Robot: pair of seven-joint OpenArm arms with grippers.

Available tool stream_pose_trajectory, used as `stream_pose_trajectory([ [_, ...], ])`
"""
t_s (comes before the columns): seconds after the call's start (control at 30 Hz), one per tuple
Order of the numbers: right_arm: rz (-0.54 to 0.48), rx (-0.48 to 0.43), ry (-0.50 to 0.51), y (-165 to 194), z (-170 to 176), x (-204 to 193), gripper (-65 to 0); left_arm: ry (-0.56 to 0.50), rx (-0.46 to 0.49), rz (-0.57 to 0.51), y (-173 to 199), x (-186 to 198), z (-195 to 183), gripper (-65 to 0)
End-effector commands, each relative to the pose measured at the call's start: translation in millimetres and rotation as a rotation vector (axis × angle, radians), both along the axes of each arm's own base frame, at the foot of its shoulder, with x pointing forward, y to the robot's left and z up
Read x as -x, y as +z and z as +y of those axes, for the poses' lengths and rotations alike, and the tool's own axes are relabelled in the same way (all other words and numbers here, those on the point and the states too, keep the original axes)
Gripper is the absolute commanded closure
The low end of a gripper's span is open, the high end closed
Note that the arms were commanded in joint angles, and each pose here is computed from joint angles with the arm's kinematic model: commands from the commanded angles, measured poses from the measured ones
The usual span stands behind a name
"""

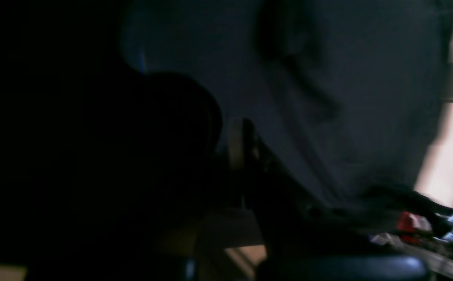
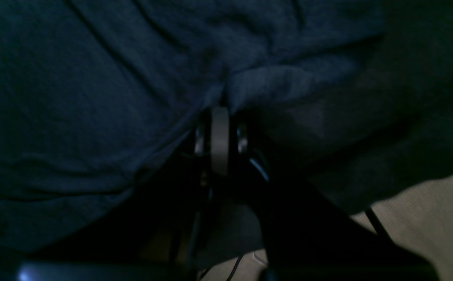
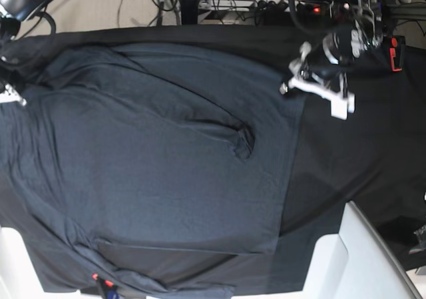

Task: Fold the T-shirt properly
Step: 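Grasp the shirt's collar edge with the left gripper and pull it taut, then hold the collar edge with the left gripper, smoothing the shirt flat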

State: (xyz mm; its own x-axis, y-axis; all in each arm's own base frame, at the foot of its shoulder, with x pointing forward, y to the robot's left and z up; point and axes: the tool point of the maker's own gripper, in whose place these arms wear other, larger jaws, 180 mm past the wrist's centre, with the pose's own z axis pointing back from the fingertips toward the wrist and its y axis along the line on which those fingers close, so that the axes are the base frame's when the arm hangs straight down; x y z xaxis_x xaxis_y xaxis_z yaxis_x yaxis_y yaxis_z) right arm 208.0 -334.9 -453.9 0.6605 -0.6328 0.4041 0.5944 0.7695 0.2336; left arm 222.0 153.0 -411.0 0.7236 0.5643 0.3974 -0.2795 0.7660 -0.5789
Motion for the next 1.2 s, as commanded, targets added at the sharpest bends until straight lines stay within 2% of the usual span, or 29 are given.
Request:
stream_pose_trajectory([
  [0.0, -0.046, 0.041, 0.001, 16, -14, -14, -0.2, 0.008, 0.023, -0.040, 10, -11, 1, 0.0],
  [0.07, -0.045, 0.029, -0.012, 16, -13, -24, -0.2, 0.027, 0.078, -0.047, 11, -20, -2, 0.0],
  [0.17, -0.022, 0.004, -0.056, 10, -18, -29, -0.2, 0.083, 0.136, 0.012, -1, -26, 0, 0.0],
  [0.47, 0.003, -0.070, -0.080, -5, -25, -45, -0.2, 0.121, 0.236, 0.042, -10, -50, -2, 0.0],
  [0.8, 0.016, -0.134, -0.110, -14, -37, -62, -0.2, 0.182, 0.279, 0.075, -23, -56, 11, 0.0],
  [0.97, 0.005, -0.130, -0.113, -9, -42, -68, -0.2, 0.258, 0.273, 0.051, -19, -58, 38, 0.0],
  [1.17, -0.001, -0.135, -0.112, -8, -41, -72, 0.0, 0.263, 0.271, 0.057, -21, -54, 40, 0.0],
])
